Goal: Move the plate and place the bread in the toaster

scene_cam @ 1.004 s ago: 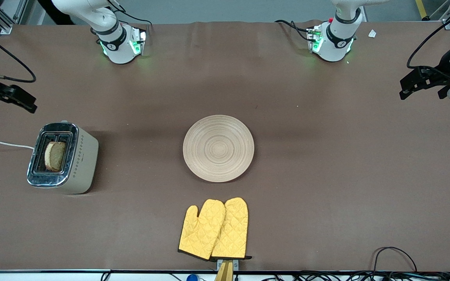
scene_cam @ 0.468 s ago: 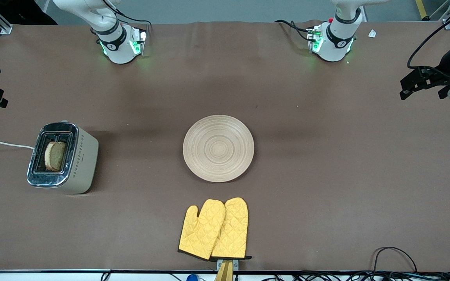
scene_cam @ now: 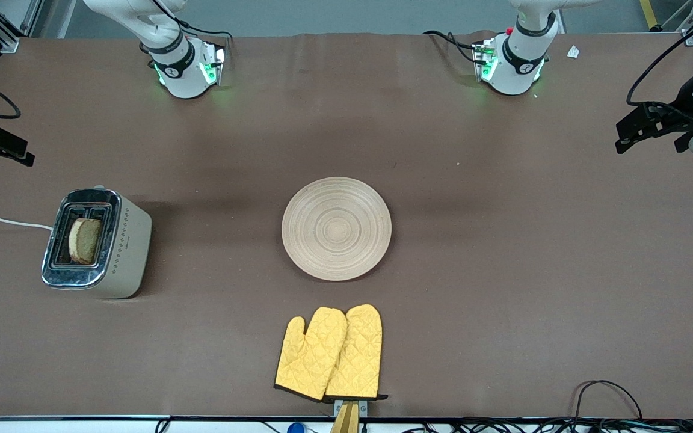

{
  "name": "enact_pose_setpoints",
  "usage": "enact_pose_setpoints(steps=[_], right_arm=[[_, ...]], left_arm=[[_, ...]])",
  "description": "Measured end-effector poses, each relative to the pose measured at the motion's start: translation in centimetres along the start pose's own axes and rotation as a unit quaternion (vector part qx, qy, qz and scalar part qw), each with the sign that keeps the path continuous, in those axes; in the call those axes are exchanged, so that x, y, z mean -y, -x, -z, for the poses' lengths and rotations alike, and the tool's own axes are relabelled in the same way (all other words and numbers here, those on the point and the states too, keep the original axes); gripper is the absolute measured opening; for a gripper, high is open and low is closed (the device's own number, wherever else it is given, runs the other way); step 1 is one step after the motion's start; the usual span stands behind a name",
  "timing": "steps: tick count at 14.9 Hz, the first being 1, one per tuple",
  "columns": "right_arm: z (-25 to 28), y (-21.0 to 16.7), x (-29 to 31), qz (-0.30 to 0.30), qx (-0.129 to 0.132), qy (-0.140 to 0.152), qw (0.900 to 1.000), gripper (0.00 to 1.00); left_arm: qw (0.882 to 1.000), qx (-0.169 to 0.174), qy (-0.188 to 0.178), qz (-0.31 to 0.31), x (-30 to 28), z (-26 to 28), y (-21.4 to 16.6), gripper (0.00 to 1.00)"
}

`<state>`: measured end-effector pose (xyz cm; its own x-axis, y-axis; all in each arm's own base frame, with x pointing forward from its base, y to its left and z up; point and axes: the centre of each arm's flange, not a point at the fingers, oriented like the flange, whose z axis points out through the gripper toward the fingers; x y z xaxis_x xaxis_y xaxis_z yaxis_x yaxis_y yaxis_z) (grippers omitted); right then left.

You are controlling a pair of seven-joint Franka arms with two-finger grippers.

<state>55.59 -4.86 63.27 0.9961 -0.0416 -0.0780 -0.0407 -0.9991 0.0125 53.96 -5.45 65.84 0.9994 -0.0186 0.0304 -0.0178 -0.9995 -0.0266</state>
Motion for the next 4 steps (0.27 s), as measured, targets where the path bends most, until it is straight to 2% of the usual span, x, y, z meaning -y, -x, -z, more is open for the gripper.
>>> enact_pose_setpoints(steps=[4], right_arm=[[0.11,0.3,0.31,0.003,0.005,-0.002,1.0,1.0]], left_arm=[[1.0,0.0,0.0,0.014,-0.31,0.01,0.02,1.0]])
